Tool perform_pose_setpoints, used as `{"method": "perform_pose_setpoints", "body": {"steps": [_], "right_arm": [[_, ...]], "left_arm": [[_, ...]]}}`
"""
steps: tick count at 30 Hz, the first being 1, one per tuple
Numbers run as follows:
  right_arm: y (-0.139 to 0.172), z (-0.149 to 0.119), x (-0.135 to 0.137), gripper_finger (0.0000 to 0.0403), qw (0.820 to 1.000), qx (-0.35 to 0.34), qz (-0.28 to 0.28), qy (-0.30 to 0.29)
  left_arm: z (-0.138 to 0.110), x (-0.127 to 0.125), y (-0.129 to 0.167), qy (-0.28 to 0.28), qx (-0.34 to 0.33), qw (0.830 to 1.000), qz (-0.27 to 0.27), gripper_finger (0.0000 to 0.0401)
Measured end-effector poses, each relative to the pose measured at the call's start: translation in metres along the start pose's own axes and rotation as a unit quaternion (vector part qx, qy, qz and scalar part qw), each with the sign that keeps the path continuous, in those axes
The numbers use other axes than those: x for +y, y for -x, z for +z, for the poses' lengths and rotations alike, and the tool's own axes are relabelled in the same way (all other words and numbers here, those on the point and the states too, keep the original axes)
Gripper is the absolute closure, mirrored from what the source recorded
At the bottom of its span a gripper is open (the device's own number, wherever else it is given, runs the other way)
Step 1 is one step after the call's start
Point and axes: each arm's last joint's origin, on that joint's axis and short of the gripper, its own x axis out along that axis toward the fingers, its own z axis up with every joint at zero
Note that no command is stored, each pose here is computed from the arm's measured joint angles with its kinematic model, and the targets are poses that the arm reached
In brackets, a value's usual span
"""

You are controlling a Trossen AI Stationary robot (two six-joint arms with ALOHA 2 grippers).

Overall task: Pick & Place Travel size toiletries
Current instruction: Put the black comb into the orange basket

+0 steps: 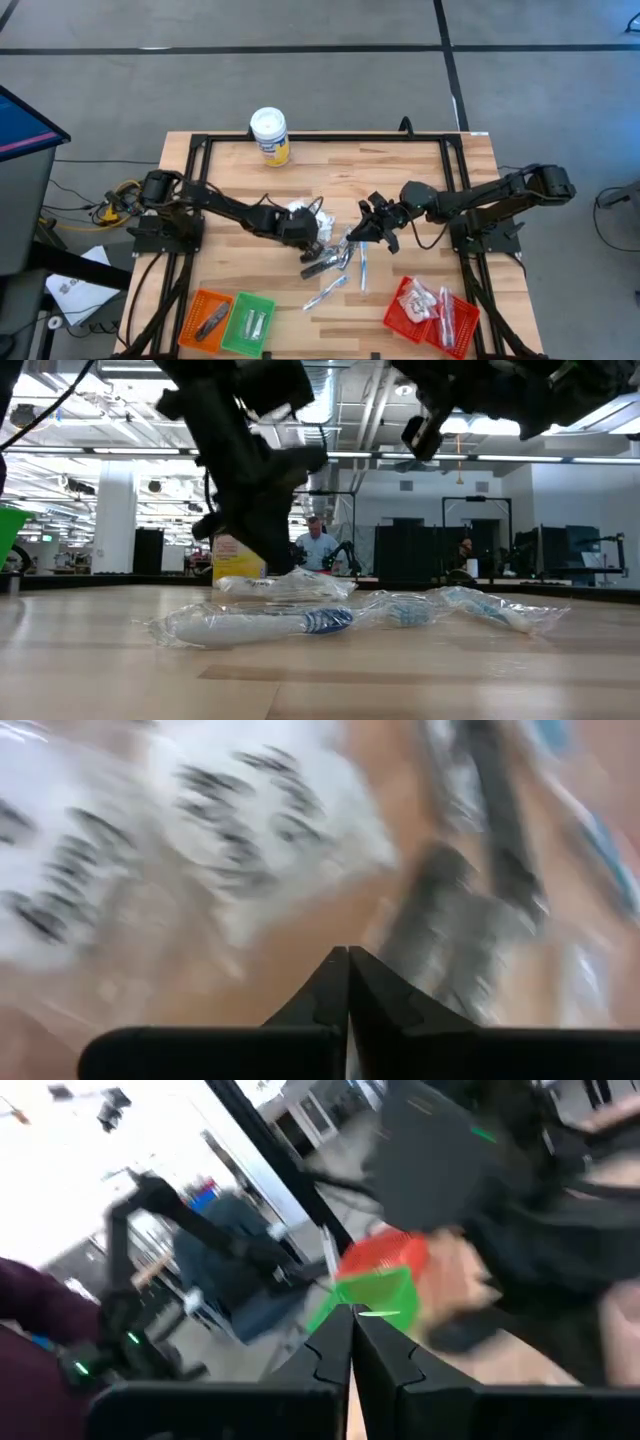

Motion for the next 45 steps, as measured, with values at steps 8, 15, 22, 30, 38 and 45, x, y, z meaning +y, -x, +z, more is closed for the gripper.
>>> {"method": "perform_pose_setpoints", "body": {"steps": [8, 15, 22, 30, 38, 45], "right_arm": [[0.000, -0.026, -0.014, 0.0343, 0.986, 0.101, -0.099, 0.084], [-0.014, -0.050, -0.021, 0.0267, 0.957, 0.164, -0.150, 0.185], [-0.051, -0.044, -0.018, 0.0197, 0.945, 0.190, -0.104, 0.247], [-0.057, -0.025, -0.023, 0.0185, 0.929, 0.203, -0.105, 0.290], [-0.055, -0.040, -0.037, 0.0199, 0.888, 0.280, -0.145, 0.334], [-0.072, -0.053, -0.035, 0.0195, 0.881, 0.301, -0.128, 0.342]], "left_arm": [[-0.025, -0.018, 0.002, -0.026, 0.010, 0.999, -0.021, 0.0401], [-0.026, -0.016, 0.001, -0.003, -0.001, 1.000, -0.016, 0.0401], [-0.042, -0.001, -0.006, 0.029, 0.026, 0.999, 0.009, 0.0401], [-0.050, 0.002, -0.007, 0.037, 0.032, 0.999, 0.009, 0.0401], [-0.051, 0.011, -0.011, 0.065, 0.058, 0.996, 0.001, 0.0401], [-0.050, 0.010, -0.011, 0.065, 0.053, 0.996, -0.011, 0.0401]]}}
